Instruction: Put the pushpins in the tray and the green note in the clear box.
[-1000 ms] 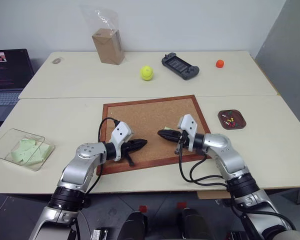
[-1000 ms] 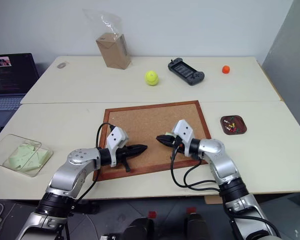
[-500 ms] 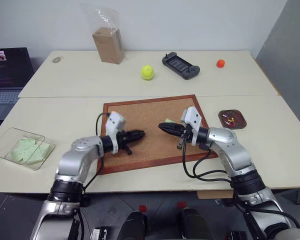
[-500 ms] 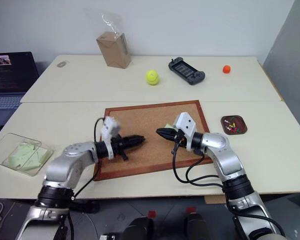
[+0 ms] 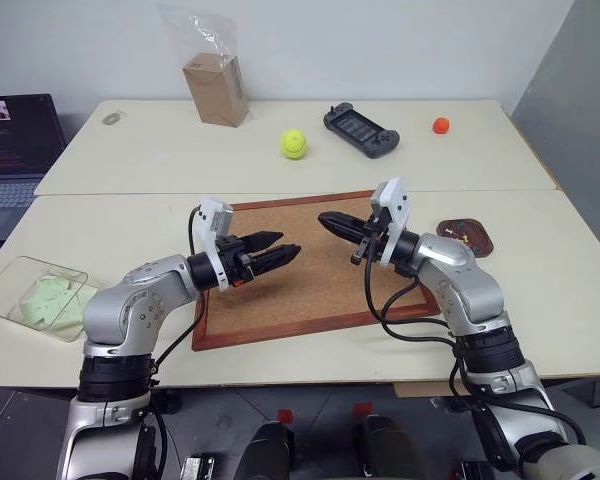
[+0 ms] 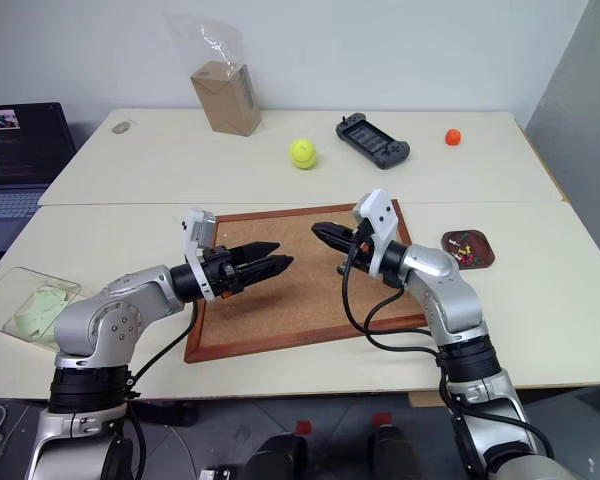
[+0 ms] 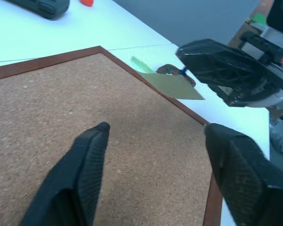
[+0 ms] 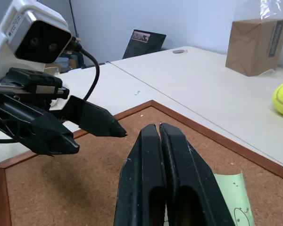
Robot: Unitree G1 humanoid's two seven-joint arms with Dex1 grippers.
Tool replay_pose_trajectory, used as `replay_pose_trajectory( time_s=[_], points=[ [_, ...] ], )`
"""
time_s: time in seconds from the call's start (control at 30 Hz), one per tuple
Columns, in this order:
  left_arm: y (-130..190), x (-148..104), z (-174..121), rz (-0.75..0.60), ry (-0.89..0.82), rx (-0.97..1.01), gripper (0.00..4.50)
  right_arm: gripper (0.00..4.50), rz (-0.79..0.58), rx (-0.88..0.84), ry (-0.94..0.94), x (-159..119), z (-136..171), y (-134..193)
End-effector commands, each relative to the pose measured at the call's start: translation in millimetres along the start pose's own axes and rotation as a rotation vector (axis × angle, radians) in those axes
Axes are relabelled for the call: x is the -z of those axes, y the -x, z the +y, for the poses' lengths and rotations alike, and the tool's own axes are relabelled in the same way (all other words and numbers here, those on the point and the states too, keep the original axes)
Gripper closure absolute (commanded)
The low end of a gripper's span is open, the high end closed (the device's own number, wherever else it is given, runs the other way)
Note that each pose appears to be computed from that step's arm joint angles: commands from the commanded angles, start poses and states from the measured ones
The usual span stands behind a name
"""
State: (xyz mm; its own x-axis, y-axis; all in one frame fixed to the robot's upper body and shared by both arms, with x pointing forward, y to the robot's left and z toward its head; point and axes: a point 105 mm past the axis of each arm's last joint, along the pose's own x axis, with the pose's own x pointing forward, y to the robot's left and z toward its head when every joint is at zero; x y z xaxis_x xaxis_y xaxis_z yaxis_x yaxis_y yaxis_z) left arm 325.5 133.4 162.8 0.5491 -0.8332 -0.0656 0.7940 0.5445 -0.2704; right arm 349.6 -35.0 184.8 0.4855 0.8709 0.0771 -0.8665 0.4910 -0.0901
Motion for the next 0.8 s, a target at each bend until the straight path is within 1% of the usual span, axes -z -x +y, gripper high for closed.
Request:
replay_pose_trajectory(
  time_s=[0.03, 0.07, 0.2, 0.3, 0.37, 0.47, 0.53, 0.63, 0.7, 0.73, 0.8],
  points=[
    [-9.0, -11.4, -17.6, -0.035, -0.147, 0.029, 0.77, 4.5, -0.098, 0.15, -0.14, -27.8, -21.4, -3.7],
    [-12.8, -11.7, -18.2, -0.04, -0.206, 0.011, 0.77, 4.5, -0.118, 0.196, -0.224, -28.8, -26.2, -4.1],
    [-22.6, -11.9, -20.4, -0.06, -0.379, -0.031, 0.77, 4.5, -0.163, 0.296, -0.457, -30.0, -33.3, -3.4],
    [-28.0, -12.2, -21.9, -0.088, -0.451, -0.051, 0.77, 4.5, -0.181, 0.328, -0.569, -32.8, -34.1, -3.8],
    [-32.5, -13.6, -19.9, -0.113, -0.58, -0.095, 0.77, 4.5, -0.2, 0.372, -0.659, -35.8, -38.6, -3.8],
    [-37.9, -18.9, -20.0, -0.173, -0.699, -0.147, 0.77, 4.5, -0.235, 0.418, -0.782, -39.9, -42.5, -4.7],
    [-41.7, -15.4, -19.4, -0.189, -0.693, -0.168, 0.77, 4.5, -0.244, 0.427, -0.817, -43.4, -42.1, -5.3],
    [-41.1, -9.8, -12.8, -0.188, -0.666, -0.199, 0.77, 4.5, -0.228, 0.438, -0.789, -44.7, -41.4, -3.2],
    [-34.9, -10.0, 0.4, -0.175, -0.618, -0.25, 0.77, 4.5, -0.201, 0.453, -0.707, -43.8, -44.1, 2.7],
    [-30.3, -9.1, 9.9, -0.155, -0.573, -0.281, 0.77, 4.5, -0.174, 0.45, -0.629, -43.6, -44.4, 6.4],
    [-21.5, -5.9, 23.2, -0.104, -0.519, -0.3, 0.77, 4.5, -0.057, 0.401, -0.356, -36.7, -36.9, 13.1]
  ],
)
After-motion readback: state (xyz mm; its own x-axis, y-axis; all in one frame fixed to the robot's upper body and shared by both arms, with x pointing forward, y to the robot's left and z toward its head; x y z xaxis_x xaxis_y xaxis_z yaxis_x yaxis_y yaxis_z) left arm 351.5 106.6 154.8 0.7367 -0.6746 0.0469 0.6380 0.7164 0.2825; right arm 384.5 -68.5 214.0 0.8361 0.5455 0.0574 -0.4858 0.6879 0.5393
